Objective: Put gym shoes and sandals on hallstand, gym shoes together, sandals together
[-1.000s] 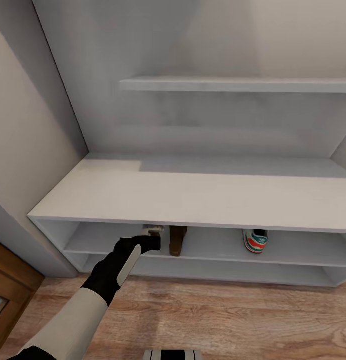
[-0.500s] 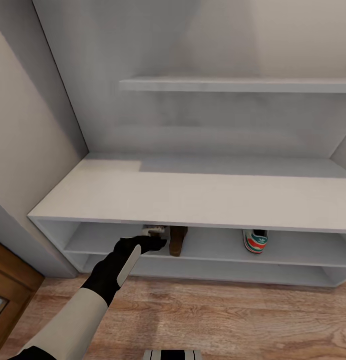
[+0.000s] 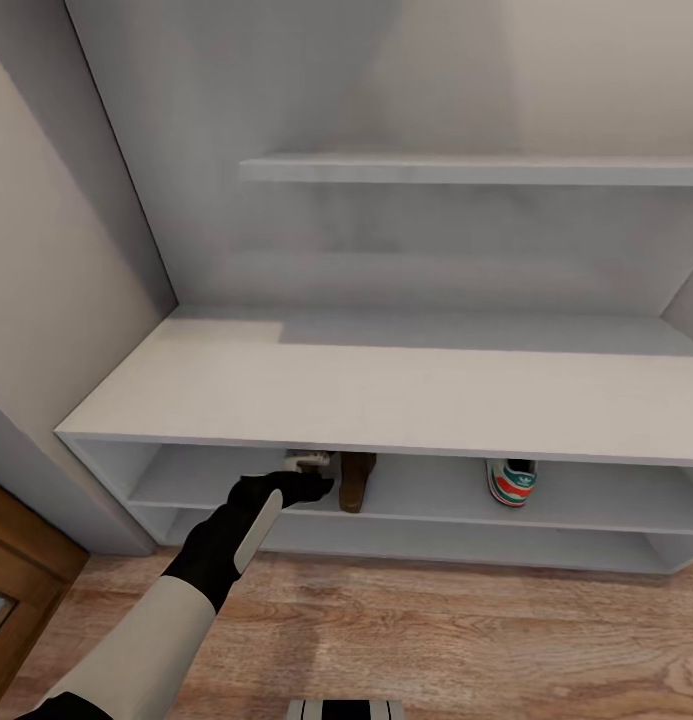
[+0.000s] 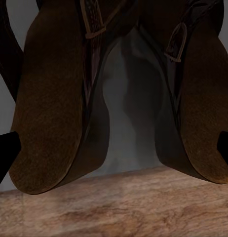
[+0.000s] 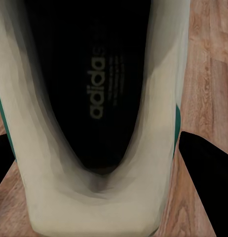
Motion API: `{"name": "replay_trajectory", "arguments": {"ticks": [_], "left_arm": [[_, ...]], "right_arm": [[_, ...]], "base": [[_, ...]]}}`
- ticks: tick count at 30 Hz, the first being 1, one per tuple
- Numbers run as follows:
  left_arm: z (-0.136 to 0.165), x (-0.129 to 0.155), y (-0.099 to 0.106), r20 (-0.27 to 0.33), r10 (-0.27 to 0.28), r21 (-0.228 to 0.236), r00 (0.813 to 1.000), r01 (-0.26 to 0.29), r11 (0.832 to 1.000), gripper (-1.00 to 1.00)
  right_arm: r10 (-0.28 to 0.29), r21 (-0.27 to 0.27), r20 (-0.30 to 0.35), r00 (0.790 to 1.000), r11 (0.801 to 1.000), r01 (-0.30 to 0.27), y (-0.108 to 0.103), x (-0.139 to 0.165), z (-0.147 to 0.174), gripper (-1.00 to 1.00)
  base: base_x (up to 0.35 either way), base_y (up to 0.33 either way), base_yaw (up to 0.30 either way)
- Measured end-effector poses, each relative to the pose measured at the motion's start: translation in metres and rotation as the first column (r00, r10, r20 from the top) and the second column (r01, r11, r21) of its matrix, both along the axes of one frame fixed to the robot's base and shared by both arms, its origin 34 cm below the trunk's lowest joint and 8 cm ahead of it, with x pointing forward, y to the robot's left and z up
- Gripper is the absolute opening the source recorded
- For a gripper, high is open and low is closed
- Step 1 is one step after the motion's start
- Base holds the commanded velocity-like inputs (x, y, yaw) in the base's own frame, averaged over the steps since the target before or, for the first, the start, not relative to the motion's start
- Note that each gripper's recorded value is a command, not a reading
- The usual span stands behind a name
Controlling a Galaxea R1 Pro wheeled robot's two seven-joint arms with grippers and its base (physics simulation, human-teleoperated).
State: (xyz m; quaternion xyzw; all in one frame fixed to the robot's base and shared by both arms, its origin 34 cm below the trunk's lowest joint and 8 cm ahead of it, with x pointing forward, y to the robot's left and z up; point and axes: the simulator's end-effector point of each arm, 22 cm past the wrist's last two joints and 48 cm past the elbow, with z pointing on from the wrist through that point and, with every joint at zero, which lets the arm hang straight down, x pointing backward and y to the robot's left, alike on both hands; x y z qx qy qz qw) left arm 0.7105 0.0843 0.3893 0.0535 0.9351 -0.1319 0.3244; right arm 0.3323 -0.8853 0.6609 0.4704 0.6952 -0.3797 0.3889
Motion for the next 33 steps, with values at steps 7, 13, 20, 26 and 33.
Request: {"name": "replay_trajectory", "arguments": {"ticks": [7,13,20,26,33], "left_arm": [[-0.0007,-0.0003,0.0012,-0.001,0.001,0.001,1.000,-0.001,1.000,1.00],[-0.0005,-0.0001,0.0014,-0.001,0.002,0.001,1.000,-0.002,1.000,1.00],[-0.0007,-0.0003,0.0014,-0.001,0.002,0.001,1.000,-0.002,1.000,1.00],[-0.0006,-0.0002,0.0014,-0.001,0.002,0.001,1.000,-0.002,1.000,1.00],[-0.0005,0.0000,0.0014,-0.001,0.002,0.001,1.000,-0.002,1.000,1.00]], "right_arm": [[-0.001,-0.002,-0.002,1.000,1.000,0.001,-0.0003,-0.0002,0.0000,-1.00],[-0.001,-0.002,-0.003,1.000,1.000,0.001,-0.0003,-0.0004,0.0000,-1.00],[-0.001,-0.002,-0.004,1.000,1.000,0.001,-0.0003,-0.0004,0.0000,-1.00],[-0.001,-0.002,-0.004,1.000,1.000,0.001,-0.0003,-0.0005,-0.0001,-1.00],[-0.001,-0.002,-0.004,1.000,1.000,0.001,-0.0003,-0.0004,0.0000,-1.00]], "base": [[0.000,0.000,0.000],[0.000,0.000,0.000],[0.000,0.000,0.000],[0.000,0.000,0.000],[0.000,0.000,0.000]]}}
